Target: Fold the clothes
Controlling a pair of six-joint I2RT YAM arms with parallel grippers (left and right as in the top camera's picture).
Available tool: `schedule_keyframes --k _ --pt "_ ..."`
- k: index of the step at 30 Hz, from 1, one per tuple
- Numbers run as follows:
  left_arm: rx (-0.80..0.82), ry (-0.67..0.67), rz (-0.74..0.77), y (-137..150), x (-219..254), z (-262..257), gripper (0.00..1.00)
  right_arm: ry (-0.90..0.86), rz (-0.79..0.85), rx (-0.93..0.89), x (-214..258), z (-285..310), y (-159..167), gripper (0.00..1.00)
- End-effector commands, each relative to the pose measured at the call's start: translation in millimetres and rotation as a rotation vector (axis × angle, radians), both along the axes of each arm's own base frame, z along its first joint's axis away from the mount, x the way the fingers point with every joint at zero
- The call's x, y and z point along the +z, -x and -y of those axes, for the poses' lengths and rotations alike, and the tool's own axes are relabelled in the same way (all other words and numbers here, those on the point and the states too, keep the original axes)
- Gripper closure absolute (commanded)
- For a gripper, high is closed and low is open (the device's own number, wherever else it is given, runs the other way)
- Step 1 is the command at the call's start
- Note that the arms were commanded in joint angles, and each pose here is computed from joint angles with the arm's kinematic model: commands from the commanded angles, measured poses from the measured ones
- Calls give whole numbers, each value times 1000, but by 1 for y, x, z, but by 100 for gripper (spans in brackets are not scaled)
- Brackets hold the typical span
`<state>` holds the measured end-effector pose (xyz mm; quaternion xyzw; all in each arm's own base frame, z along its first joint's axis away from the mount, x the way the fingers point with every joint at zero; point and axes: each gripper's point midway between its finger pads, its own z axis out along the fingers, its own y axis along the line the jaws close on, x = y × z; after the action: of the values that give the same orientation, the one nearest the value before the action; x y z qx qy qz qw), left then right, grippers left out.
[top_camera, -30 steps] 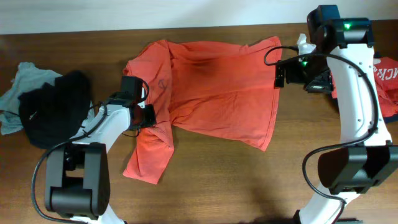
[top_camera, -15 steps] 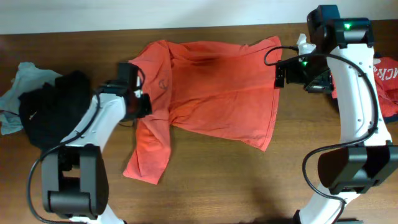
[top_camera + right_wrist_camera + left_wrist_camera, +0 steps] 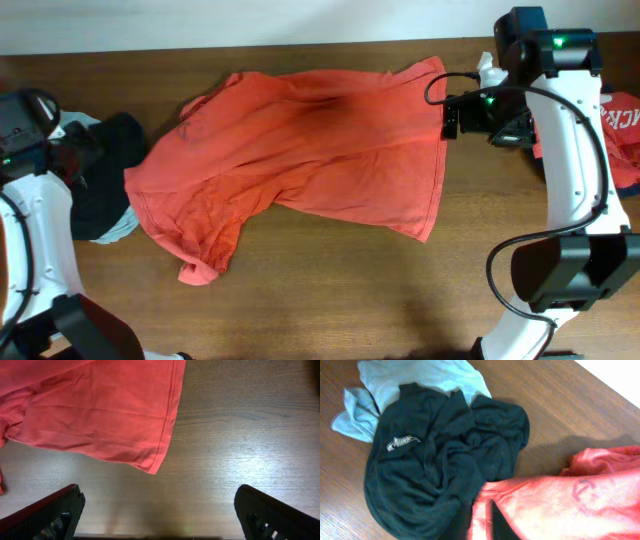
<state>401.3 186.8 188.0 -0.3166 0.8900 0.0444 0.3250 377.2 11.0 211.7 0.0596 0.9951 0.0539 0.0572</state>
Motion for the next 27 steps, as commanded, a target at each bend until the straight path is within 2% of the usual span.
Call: schedule_keyframes --k 1,3,4,7,11,15,18,23,27 --pt "-21 -28 35 -6 12 0 30 9 4 4 2 -1 2 1" --pt "-62 -21 43 -10 13 7 17 8 -17 0 2 -1 7 1" --pt "-95 -14 45 -12 13 12 16 8 -23 -1 2 0 9 1" --pt "-211 52 51 -10 17 38 16 8 -21 -9 8 0 14 1" --pt "-270 83 51 2 35 64 13 34 39 -64 30 5 22 1" --pt "-332 76 52 27 62 97 13 53 122 -131 67 10 49 1" --pt "-344 121 41 49 73 126 13 35 167 -165 86 8 69 0" --pt "-421 148 -49 69 64 162 13 22 142 -181 81 2 90 0" --pt "-436 137 -188 87 41 184 16 22 48 -144 50 -10 102 0"
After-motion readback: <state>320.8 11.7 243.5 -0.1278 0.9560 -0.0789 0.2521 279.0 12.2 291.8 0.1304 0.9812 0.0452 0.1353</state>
